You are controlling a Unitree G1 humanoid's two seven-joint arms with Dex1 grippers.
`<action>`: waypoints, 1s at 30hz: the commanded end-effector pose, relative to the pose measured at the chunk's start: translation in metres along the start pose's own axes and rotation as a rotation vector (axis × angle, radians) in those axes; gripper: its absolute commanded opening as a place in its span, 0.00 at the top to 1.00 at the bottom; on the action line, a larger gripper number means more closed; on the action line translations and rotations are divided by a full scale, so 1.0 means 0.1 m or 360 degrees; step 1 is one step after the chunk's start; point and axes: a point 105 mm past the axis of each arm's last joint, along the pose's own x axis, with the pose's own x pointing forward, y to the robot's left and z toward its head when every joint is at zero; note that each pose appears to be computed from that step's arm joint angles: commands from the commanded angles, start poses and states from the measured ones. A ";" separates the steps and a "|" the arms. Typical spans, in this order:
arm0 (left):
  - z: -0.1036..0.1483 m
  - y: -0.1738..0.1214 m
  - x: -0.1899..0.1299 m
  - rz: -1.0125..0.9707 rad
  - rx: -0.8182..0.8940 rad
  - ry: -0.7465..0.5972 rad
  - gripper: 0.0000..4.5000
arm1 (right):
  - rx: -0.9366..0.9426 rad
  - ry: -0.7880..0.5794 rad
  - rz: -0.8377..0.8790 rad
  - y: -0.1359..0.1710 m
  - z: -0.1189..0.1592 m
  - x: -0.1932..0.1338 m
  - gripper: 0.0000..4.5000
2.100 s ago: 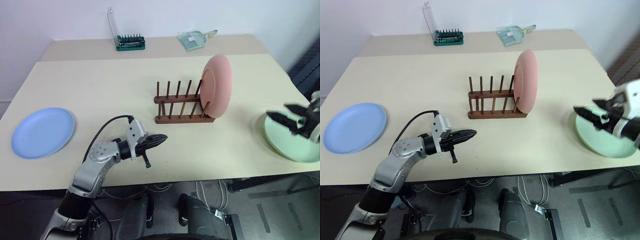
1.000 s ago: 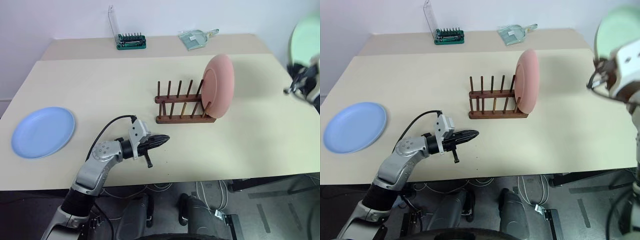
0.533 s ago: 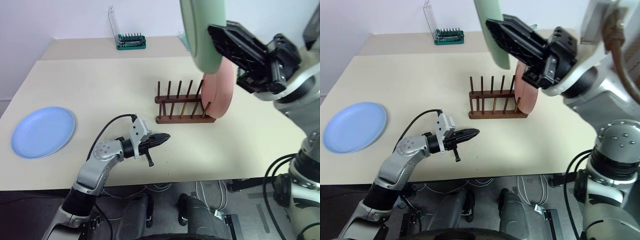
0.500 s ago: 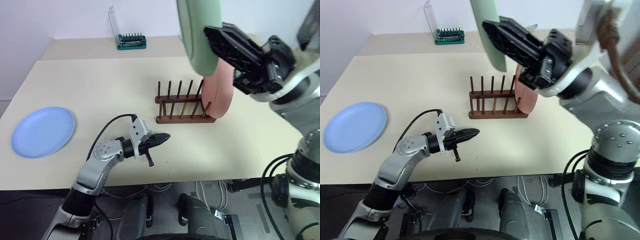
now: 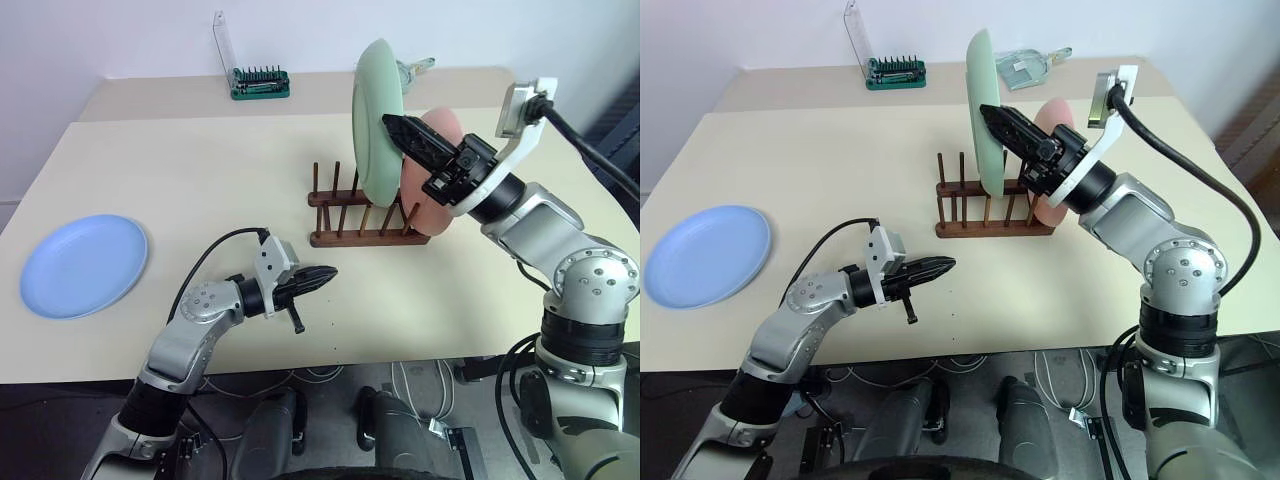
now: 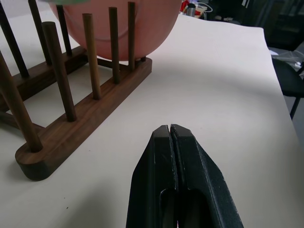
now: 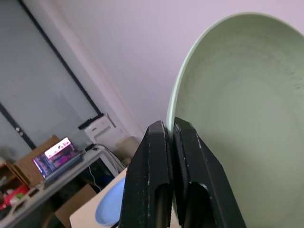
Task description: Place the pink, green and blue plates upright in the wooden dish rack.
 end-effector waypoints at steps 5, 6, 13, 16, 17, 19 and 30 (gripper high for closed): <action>0.08 0.01 -0.07 0.0019 0.0047 -0.0050 1.00 | 0.0034 -0.0055 -0.0030 -0.04 0.06 0.05 0.99; 0.08 0.01 -0.07 0.0020 0.0047 -0.0049 1.00 | 0.0047 -0.0053 -0.0057 -0.08 0.04 0.05 0.99; 0.07 0.00 -0.07 0.0018 0.0051 -0.0048 1.00 | 0.0131 -0.0029 -0.0188 -0.29 -0.02 0.05 0.99; 0.07 0.00 -0.07 0.0018 0.0052 -0.0048 1.00 | 0.0143 -0.0032 -0.0196 -0.30 -0.01 0.05 0.76; 0.06 0.00 -0.07 0.0018 0.0051 -0.0047 1.00 | 0.0142 -0.0033 -0.0196 -0.30 -0.01 0.05 0.68; 0.06 0.00 -0.07 0.0017 0.0051 -0.0046 1.00 | 0.0142 -0.0032 -0.0195 -0.30 -0.01 0.05 0.45; 0.06 -0.01 -0.06 0.0009 0.0046 -0.0045 1.00 | -0.0018 -0.0062 -0.0174 -0.17 0.17 0.05 0.01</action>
